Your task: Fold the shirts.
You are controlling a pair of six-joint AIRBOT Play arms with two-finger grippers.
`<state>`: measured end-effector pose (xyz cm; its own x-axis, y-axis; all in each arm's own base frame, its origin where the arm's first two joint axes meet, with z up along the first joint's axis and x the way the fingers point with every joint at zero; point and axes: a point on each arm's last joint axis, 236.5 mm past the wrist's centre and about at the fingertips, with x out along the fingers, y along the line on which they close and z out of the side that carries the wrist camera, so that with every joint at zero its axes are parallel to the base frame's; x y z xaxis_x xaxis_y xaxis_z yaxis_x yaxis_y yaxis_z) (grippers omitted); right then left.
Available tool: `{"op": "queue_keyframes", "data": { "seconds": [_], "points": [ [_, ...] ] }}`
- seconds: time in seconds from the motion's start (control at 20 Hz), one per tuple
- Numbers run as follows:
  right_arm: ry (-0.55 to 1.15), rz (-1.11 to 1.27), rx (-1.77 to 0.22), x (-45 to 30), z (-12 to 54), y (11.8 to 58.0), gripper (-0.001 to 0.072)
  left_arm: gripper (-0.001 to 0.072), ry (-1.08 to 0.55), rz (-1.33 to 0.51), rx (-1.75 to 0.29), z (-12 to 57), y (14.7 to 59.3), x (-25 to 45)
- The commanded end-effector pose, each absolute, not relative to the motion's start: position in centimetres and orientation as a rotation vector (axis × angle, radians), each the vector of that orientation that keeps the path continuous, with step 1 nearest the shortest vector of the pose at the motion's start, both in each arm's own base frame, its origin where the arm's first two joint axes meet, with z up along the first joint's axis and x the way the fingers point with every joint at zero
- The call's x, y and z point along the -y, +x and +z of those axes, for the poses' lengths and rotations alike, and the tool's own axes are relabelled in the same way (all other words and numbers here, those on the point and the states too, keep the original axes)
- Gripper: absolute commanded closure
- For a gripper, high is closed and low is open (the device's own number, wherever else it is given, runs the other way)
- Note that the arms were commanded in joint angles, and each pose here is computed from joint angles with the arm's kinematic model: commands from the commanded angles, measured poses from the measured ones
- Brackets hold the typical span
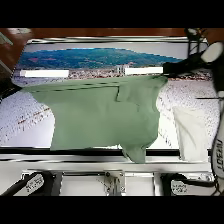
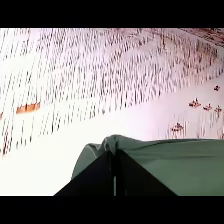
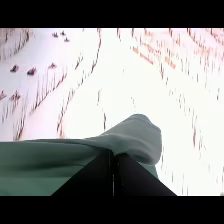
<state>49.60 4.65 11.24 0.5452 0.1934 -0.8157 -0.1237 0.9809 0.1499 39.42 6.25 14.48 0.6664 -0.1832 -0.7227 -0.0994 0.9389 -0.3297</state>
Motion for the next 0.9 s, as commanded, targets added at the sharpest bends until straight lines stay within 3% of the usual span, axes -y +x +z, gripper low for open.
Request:
{"op": "queue_keyframes", "data": {
  "seconds": [0.0, 0.2, 0.35, 0.7, 0.85],
  "points": [
    [0.149, 0.171, -0.783, -7.0, 6.0, 58.5, 0.0659, 0.0670, -0.346, -0.009, -0.794, 8.8, 46.3, -7.9],
    [0.209, 0.154, -0.692, -7.8, 3.1, 62.1, 0.0658, 0.0669, -0.319, 0.036, -0.697, 5.9, 51.4, -7.7],
    [0.213, 0.147, -0.732, -7.8, 0.3, 62.3, 0.0659, 0.0669, -0.313, 0.019, -0.733, 2.7, 52.8, -6.0],
    [0.177, 0.171, -0.980, -7.9, -5.0, 58.3, 0.0659, 0.0670, -0.303, -0.031, -0.931, -3.4, 50.8, -4.4],
    [0.146, 0.195, -1.201, -7.5, -6.8, 53.4, 0.0659, 0.0670, -0.329, -0.072, -1.054, -4.7, 48.2, -3.7]
  ]
}}
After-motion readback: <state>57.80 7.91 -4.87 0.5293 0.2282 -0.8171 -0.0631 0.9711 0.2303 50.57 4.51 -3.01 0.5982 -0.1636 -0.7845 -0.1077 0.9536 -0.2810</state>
